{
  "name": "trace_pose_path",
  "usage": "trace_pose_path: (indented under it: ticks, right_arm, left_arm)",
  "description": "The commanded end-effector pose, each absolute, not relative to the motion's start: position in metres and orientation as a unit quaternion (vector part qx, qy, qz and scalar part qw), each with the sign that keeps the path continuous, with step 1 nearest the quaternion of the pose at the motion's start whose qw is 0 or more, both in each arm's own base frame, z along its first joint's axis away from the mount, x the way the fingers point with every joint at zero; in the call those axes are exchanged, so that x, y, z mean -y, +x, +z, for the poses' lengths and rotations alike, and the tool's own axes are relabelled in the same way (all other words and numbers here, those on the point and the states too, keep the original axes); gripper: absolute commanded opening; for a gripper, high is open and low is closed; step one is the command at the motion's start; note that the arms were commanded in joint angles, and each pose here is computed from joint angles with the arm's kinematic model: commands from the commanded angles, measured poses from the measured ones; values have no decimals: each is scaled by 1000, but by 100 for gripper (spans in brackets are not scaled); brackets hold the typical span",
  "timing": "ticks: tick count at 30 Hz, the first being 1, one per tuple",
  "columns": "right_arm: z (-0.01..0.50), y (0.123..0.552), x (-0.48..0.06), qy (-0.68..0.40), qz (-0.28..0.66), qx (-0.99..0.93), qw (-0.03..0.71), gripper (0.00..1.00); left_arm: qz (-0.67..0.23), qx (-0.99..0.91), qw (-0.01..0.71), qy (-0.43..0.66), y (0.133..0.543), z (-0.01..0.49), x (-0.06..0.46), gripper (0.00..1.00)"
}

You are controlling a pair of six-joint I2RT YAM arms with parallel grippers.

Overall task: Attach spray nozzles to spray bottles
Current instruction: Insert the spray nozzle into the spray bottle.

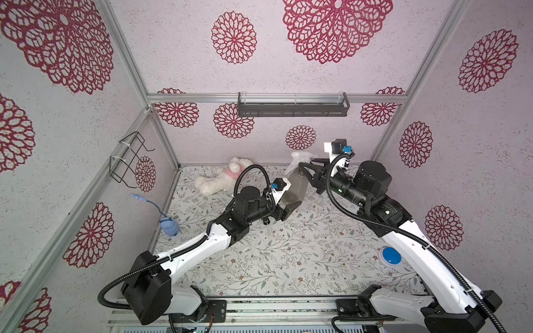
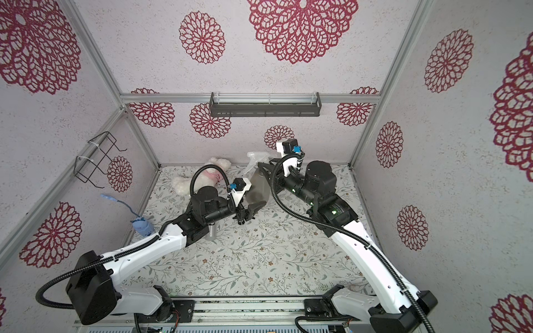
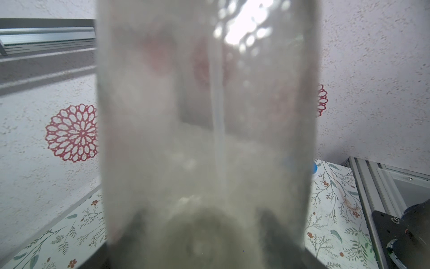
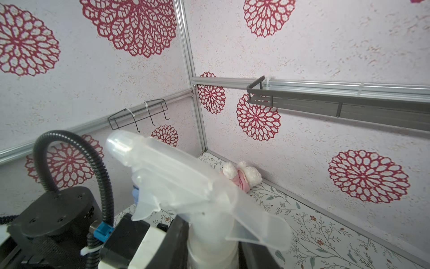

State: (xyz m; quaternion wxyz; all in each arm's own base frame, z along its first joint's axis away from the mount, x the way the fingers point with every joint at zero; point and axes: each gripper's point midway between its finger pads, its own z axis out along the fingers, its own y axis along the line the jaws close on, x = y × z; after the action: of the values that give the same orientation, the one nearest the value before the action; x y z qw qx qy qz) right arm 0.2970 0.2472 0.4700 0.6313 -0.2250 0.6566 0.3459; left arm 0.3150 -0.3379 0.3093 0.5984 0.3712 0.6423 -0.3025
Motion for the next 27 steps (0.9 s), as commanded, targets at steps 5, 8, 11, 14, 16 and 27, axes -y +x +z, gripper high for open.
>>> trace_pose_path:
  ticks: [5,8,11,14,16,27]
  right_arm:
    - [499,285,-239,-172,413,-615,649,27]
    - [501,286,-240,-168,419,-611,651,26]
    - [501,288,-239,-163,418,-613,651,26]
    - [494,289,-238,-159,412,-621,648,26]
    - [484,293,-236,-154,398,-634,644,26]
    - [459,302,-234,-17,291,-692,660,23]
  left_arm:
    - [-308,-613,641,344,321,337,333,53]
    - [-309,-613,639,346,321,336,334,53]
    - [-307,-613,642,344,320,335,333,53]
    - [-304,-613,646,338,321,338,330,53]
    - [-298,-615,651,332,323,341,329,52]
    - [-183,-619,721,253,355,364,319,51]
